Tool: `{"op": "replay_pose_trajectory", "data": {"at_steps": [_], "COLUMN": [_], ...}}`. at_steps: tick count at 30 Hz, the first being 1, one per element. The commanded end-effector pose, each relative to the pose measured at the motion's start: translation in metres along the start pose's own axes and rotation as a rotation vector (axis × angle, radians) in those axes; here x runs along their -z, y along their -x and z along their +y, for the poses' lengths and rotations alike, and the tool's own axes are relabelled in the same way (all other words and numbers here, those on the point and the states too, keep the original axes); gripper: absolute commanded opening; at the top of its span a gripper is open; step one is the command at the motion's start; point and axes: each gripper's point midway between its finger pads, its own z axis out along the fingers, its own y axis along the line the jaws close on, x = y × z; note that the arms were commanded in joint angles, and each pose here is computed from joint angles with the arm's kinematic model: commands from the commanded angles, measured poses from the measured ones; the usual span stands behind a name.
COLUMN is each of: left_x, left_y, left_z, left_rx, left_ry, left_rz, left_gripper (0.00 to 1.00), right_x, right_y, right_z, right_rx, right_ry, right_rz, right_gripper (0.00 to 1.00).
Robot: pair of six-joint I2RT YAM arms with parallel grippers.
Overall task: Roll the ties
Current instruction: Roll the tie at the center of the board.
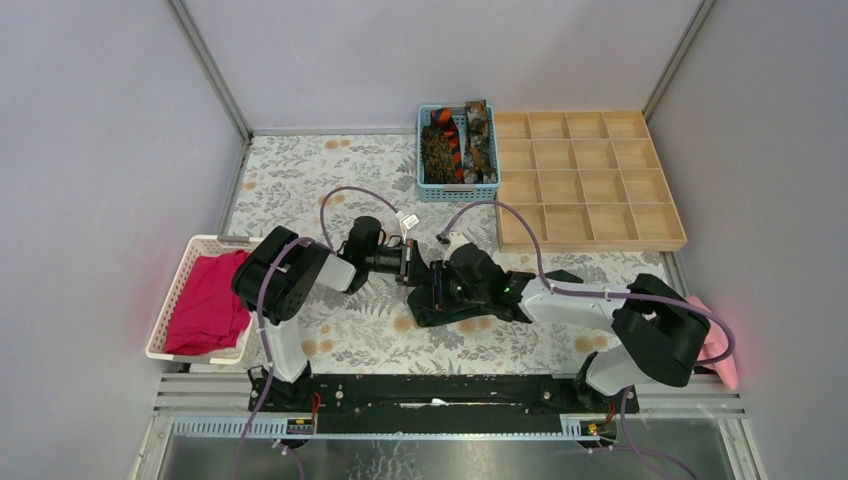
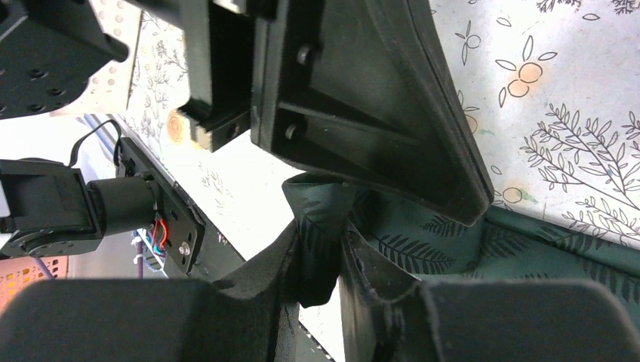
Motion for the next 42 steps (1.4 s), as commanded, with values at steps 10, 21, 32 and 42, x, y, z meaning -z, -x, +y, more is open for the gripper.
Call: {"op": "replay_pose_trajectory", "data": {"at_steps": [10,21,32,42], "left_x": [0.001,-0.007,-0.01,-0.011], "left_y": [-0.006,-0.01,-0.02,-0.023], "left_z": [-0.003,-0.007,-0.011,-0.01], "left_rx": [-0.063,-0.078,-0.084,-0.084], "left_ry": [0.011,-0.023,-0.041,-0.032], "left_rz": [0.09,0.133,0.162,0.17], "left_gripper": [0.0,0.0,0.0,0.0], "right_x": [0.019,0.038,0.036,0.052], "right_y": [0.015,0.028,0.033,0.04], "right_z": [-0.007,-0.009,-0.018,-0.046], "right_rx": [0.022,0.042,0.016,-0.018], "right_ry": [-0.047,-0.073,-0.1,-0.187], "right_rz": [-0.114,-0.182,-0.209,-0.253], "right_gripper": [0.26,0.26,0.26,0.26]}}
